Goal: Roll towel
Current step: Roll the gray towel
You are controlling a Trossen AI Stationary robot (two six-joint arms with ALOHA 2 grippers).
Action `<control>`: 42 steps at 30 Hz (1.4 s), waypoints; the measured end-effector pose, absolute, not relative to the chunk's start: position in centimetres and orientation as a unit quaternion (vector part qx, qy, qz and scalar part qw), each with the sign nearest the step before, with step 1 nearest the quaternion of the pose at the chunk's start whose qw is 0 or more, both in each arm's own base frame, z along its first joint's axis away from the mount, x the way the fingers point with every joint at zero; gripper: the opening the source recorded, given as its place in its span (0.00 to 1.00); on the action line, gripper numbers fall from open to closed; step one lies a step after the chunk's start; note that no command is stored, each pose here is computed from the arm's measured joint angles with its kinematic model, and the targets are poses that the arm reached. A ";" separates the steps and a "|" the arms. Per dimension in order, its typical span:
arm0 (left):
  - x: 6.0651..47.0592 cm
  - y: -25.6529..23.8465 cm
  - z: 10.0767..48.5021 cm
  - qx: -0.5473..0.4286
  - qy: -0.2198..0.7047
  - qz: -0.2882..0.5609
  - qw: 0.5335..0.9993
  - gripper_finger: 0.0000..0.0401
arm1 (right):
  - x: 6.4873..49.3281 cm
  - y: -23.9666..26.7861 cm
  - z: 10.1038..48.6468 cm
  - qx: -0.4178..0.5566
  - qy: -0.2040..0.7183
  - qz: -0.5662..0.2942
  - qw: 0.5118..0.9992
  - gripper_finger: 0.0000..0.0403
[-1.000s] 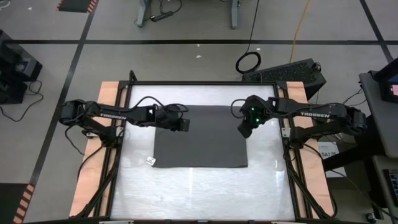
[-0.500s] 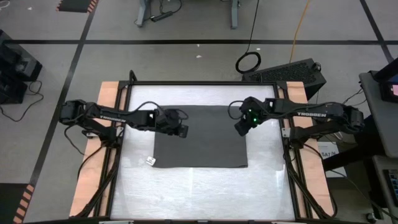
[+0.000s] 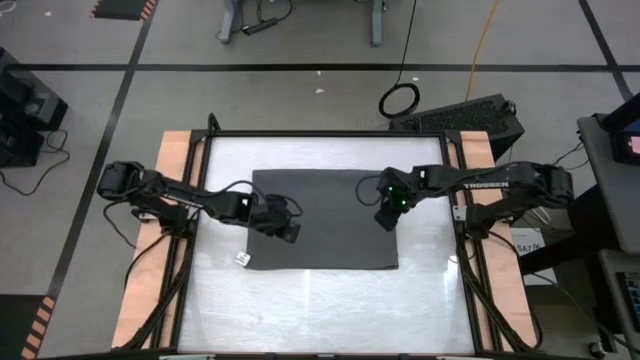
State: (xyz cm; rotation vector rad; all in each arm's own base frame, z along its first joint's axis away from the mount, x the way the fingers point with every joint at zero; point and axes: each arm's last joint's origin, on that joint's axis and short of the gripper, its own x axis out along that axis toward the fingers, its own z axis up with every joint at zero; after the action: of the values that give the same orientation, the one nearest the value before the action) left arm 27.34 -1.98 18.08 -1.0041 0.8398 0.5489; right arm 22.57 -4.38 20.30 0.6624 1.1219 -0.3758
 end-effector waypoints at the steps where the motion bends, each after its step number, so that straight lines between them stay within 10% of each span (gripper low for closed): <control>1: 27.4 -2.2 18.1 -0.460 0.388 0.245 0.760 0.02 | 22.6 -4.3 20.2 0.304 0.521 -0.175 0.778 0.00; 23: 27.4 -5.2 18.4 -0.386 0.416 0.145 0.810 0.02 | 21.2 4.8 22.9 0.308 0.483 -0.120 0.811 0.00; 42: 28.8 -6.1 20.7 -0.331 0.370 0.070 0.865 0.22 | 19.2 10.3 22.7 0.256 0.514 -0.043 0.817 0.08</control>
State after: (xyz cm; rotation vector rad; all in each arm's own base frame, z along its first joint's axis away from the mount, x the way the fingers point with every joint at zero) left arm 28.81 -6.12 20.67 -0.6933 0.7755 0.1464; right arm 19.21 10.34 22.72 0.5454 1.0965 -0.0921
